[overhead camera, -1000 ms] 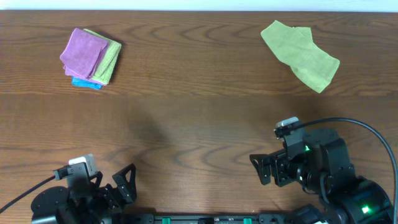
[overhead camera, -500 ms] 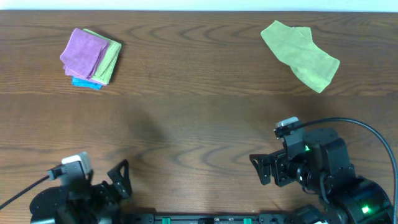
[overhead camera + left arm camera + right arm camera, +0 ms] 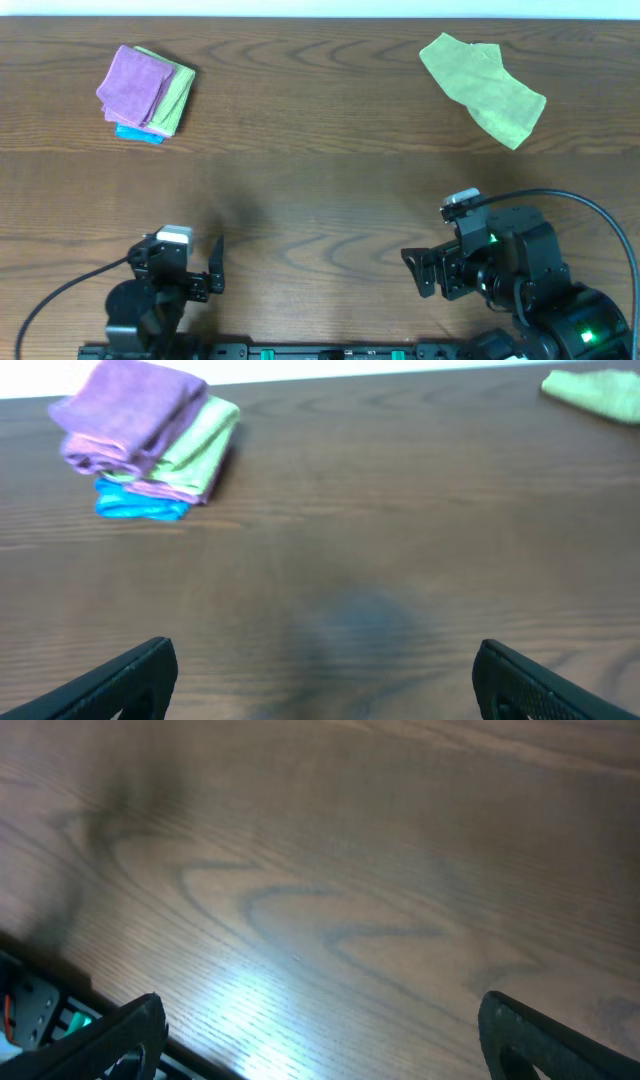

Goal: Fold the cloth

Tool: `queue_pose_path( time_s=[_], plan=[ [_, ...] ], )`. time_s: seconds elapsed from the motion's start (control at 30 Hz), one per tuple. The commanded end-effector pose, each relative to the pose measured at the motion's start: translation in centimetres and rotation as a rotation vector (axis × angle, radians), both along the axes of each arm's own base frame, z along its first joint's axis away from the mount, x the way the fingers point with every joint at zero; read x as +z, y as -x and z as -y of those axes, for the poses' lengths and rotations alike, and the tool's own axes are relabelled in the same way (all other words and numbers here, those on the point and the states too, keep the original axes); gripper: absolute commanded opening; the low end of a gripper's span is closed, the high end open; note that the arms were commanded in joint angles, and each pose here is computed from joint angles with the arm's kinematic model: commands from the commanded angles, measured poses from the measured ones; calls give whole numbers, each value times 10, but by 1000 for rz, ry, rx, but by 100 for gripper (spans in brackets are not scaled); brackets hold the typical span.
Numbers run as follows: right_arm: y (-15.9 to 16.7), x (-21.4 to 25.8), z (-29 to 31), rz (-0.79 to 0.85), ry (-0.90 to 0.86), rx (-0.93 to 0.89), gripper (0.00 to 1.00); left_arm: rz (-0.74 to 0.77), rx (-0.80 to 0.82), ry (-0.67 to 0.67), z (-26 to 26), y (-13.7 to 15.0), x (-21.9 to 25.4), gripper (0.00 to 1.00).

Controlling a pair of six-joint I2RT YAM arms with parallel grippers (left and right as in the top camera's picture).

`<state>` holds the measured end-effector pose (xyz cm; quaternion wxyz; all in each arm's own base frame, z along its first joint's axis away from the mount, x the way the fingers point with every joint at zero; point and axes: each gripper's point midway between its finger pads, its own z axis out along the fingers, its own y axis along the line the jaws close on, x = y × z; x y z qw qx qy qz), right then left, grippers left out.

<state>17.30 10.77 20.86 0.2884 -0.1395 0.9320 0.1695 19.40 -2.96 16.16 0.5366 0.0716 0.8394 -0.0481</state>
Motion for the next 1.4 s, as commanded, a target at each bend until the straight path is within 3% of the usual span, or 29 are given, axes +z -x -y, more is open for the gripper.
queue_pose_path(
  time_s=[0.0, 0.57, 1.37],
  plan=[
    [1, -1, -1, -4, -1, -1, 99, 14, -42, -16, 6, -2, -15, 96],
    [1, -1, -1, -4, -1, -1, 99, -86, -25, -9, 4, -5, -73, 95],
    [1, -1, -1, -3, -1, 0, 99, -87, -12, -12, 2, -6, -73, 95]
  ],
)
